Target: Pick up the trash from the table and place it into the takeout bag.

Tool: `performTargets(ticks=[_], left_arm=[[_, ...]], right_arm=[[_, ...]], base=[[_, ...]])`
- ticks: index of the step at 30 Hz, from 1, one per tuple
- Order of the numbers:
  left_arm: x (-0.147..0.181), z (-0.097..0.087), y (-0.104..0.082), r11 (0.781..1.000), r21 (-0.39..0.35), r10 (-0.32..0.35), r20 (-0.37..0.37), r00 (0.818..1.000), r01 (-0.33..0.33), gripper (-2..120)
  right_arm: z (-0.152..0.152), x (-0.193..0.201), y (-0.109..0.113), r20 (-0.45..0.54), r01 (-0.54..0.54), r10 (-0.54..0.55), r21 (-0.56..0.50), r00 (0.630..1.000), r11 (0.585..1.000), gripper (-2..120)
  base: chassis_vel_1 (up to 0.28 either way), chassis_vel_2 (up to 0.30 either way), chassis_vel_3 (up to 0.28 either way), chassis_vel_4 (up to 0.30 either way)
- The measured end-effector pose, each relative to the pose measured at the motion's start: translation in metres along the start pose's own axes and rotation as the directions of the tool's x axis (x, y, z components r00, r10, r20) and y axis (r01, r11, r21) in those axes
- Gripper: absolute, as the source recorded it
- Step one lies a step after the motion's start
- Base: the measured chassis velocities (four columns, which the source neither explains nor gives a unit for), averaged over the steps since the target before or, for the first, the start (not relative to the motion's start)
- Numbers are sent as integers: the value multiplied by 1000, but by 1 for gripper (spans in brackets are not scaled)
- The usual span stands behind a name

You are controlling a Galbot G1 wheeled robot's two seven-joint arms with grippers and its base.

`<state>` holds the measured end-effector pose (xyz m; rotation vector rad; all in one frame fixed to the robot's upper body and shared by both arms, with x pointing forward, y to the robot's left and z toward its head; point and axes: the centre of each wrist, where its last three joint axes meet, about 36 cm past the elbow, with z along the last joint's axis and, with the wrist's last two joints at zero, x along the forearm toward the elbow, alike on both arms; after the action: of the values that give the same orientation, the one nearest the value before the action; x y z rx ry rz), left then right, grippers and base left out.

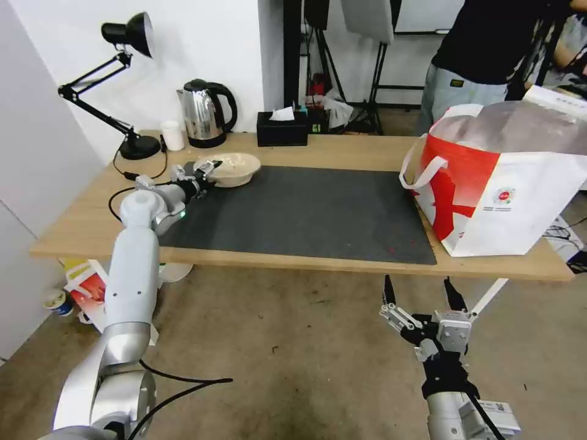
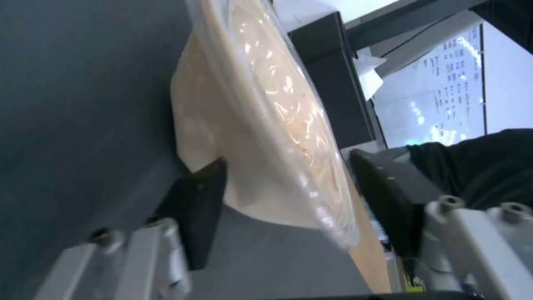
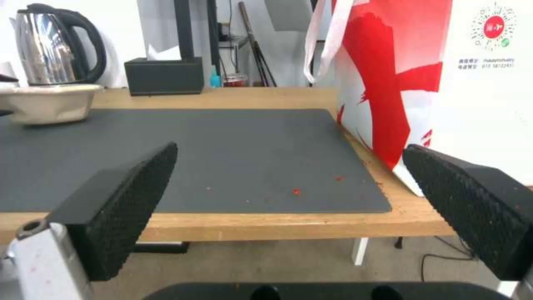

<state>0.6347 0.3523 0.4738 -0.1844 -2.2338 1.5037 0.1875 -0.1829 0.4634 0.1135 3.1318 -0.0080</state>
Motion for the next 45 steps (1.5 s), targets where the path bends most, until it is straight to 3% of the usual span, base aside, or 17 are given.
performTargets(ticks=[3, 6, 13, 15, 33, 45], left_arm=[[1, -1, -2, 1000, -5, 7, 3, 1000, -7, 48], [3, -1, -2, 1000, -10, 8, 6, 1000, -8, 31], [5, 0, 2, 1000, -13, 3, 6, 1000, -3, 13], [7, 0, 3, 1000, -15, 5, 8, 1000, -4, 0], [18, -3, 7, 999, -33, 2, 23, 1000, -1, 0], [59, -11, -8, 994, -87, 68, 55, 996, -63, 0]], right_arm=[[0, 0, 0, 0, 0, 0, 0, 1000, 1000, 100], [0, 0, 0, 0, 0, 0, 0, 1000, 1000, 100], [0, 0, 0, 0, 0, 0, 0, 1000, 1000, 100], [0, 0, 0, 0, 0, 0, 0, 1000, 1000, 100], [0, 0, 0, 0, 0, 0, 0, 1000, 1000, 100], [0, 0, 0, 0, 0, 0, 0, 1000, 1000, 100]], base=[[0, 0, 0, 0], [0, 0, 0, 0], [0, 0, 0, 0], [0, 0, 0, 0], [0, 0, 0, 0], [0, 0, 0, 0]])
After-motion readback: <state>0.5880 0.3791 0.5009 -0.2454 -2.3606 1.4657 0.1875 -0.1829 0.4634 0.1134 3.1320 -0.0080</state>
